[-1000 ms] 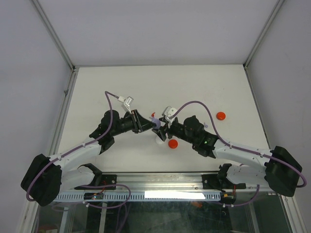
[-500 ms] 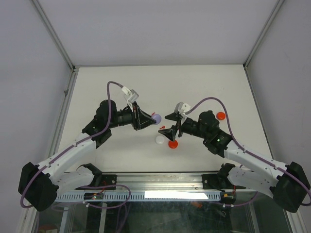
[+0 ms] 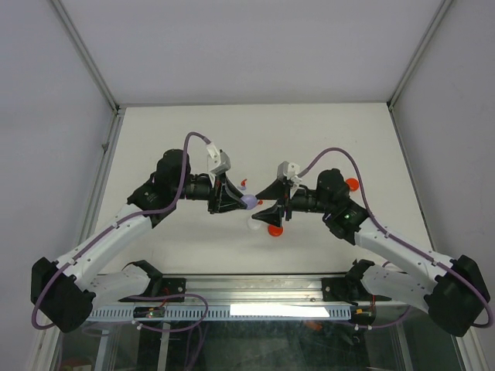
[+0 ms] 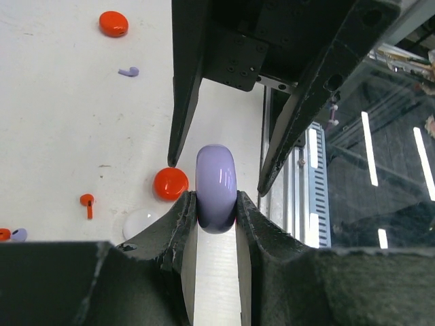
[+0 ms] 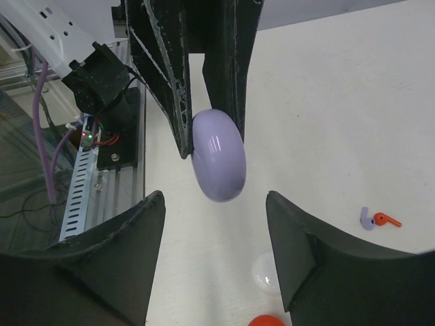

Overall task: Insert the wireless bluetooth earbuds into the charging case
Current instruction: Open the charging case.

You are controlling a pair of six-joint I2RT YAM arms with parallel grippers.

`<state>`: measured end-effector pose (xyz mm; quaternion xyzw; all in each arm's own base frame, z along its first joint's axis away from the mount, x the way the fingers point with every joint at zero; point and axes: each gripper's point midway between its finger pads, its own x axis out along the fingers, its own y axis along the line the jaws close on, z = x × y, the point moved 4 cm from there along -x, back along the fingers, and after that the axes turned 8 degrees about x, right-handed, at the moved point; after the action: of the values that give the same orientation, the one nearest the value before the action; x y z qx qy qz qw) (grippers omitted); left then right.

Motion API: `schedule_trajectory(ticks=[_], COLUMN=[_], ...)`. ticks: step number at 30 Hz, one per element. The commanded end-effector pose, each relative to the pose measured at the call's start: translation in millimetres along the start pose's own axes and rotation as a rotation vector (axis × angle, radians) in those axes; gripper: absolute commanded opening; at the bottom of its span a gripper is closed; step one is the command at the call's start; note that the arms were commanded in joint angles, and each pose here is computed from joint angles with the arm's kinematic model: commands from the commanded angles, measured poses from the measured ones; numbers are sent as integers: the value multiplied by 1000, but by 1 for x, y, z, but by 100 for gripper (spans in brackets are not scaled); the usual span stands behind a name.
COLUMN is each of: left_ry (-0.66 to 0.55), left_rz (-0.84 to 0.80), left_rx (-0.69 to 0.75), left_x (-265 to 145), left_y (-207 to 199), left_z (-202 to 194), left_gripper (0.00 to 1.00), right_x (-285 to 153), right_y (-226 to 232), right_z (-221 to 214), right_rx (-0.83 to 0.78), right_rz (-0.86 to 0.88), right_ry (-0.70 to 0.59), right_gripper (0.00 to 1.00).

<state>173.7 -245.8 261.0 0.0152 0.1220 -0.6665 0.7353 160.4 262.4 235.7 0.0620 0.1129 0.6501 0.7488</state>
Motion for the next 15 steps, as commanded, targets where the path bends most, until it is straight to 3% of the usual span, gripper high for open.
schedule_trajectory(ticks=[1,15], left_ry=[-4,79], left_rz=[-78,-61], left_rx=[147,205], left_x=[-2,1], left_y=[-8,-7], left_z=[17,16], left_gripper=[0,0], right_x=[5,17], right_y=[12,7], right_z=[31,28], right_rx=[-38,5], right_rz=[96,135], right_ry=[-65,-58], right_gripper=[62,46])
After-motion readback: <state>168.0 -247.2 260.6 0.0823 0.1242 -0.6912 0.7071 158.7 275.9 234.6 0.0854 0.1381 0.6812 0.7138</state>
